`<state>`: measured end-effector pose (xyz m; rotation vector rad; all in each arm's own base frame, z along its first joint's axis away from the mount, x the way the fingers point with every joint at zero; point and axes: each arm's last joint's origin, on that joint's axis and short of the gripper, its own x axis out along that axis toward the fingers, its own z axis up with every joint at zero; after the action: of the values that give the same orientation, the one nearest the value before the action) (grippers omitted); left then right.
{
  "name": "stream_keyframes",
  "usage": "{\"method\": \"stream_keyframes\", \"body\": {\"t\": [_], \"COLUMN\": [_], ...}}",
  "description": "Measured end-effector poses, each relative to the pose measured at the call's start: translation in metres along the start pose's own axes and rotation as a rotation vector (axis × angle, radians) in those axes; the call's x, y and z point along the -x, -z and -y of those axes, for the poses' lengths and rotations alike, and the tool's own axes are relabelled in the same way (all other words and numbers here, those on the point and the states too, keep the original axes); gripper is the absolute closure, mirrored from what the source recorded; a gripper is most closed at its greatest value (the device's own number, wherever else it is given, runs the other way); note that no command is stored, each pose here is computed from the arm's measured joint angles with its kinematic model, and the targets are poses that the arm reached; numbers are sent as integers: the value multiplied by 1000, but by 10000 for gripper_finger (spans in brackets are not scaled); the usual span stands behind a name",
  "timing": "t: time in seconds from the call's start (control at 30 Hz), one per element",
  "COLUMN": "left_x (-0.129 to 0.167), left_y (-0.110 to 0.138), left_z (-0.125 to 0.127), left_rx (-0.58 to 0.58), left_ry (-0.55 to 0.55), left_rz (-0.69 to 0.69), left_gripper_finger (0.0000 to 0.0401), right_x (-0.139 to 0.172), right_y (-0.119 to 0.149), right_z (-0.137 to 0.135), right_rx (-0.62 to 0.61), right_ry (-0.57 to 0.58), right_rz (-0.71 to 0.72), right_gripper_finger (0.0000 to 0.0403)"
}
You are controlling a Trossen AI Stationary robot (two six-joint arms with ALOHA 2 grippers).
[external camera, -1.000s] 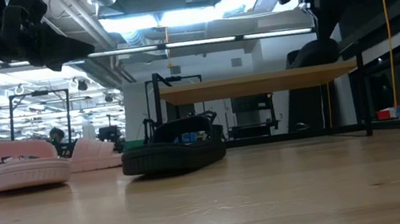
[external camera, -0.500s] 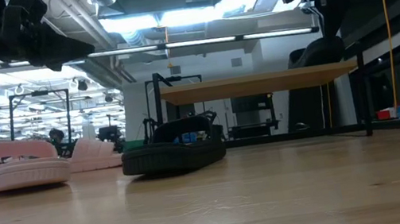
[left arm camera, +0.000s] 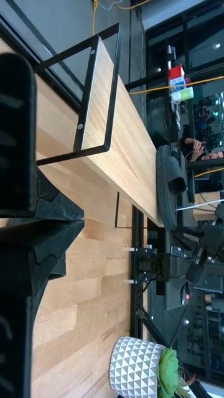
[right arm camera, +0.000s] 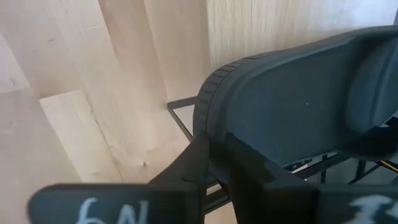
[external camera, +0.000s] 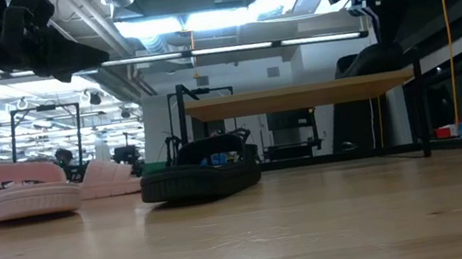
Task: Pick and place slides into the shelf
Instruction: Put the right black slides on the shelf, then put the black slides on the shelf
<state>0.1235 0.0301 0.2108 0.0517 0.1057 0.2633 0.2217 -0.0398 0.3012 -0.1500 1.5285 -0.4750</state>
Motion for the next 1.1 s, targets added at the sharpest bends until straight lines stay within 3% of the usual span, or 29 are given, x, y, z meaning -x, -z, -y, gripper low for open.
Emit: {"method": "stream_keyframes", "body": {"t": [0.53,1.1], "left_x": [0,0], "left_y": [0,0], "left_z": [0,0], "left_rx": [0,6], "left_ry": [0,0], "left_rz": [0,0], "left_gripper_finger": [401,401], "right_x": [0,0], "right_y": [0,0], "right_z": [0,0], "right_rx": [3,1], "right_ry": [0,0], "right_rz": [2,2], "right_gripper_finger": [263,257]}}
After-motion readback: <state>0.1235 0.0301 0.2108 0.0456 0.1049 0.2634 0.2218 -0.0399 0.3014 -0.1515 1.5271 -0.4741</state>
